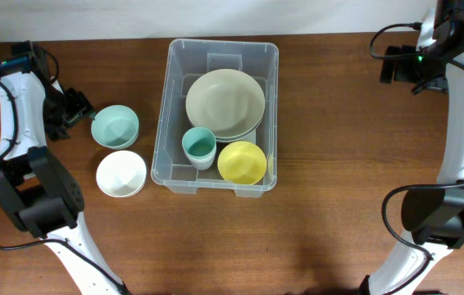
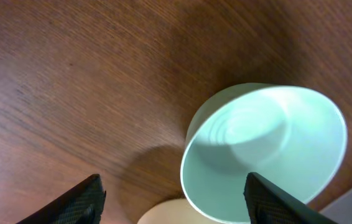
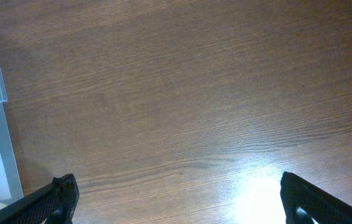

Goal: Pack container
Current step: 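Close the left gripper on the mint green bowl rim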

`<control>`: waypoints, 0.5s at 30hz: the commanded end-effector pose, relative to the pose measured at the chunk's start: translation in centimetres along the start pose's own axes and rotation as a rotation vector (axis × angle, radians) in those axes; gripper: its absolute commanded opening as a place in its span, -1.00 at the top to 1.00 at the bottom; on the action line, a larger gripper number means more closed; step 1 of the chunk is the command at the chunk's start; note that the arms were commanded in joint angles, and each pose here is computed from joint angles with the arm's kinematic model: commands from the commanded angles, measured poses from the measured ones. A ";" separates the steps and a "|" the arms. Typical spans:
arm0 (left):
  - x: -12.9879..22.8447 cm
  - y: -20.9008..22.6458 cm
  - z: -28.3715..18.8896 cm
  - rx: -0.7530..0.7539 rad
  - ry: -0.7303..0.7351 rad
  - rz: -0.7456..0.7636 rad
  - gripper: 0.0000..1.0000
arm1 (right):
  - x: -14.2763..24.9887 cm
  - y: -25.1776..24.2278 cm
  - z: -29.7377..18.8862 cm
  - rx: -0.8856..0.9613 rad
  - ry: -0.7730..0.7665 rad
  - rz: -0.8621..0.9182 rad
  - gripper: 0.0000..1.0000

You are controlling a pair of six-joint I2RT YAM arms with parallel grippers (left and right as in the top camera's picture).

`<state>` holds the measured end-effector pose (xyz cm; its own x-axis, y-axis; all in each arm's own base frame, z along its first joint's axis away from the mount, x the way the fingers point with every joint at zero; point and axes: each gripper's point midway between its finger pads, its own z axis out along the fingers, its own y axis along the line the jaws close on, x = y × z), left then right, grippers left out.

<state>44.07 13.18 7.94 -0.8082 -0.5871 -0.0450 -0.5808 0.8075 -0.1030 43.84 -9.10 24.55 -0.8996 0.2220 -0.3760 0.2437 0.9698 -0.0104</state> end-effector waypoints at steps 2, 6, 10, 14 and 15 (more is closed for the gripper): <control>0.9 0.3 2.5 -0.014 0.035 0.008 -0.48 | 0.0 -0.3 0.0 0.007 0.000 0.000 -0.98; 1.5 0.2 4.5 -0.005 0.046 0.013 -0.47 | 0.0 -0.3 0.0 0.007 0.000 0.000 -0.98; 1.8 0.0 5.9 -0.004 0.042 0.021 -0.47 | 0.0 -0.3 0.0 0.007 0.000 0.000 -0.98; 1.9 -0.4 6.5 0.000 0.032 0.034 -0.40 | 0.0 -0.3 0.0 0.007 0.000 0.000 -0.98; 1.8 -0.6 6.5 0.002 0.027 0.036 -0.36 | 0.0 -0.3 0.0 0.007 0.000 0.000 -0.98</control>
<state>43.51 12.01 2.00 -0.8207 -0.5705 -0.0303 -0.5655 0.8188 -0.0991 43.84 -9.10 24.55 -0.8997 0.2217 -0.3760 0.2434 0.9699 -0.0106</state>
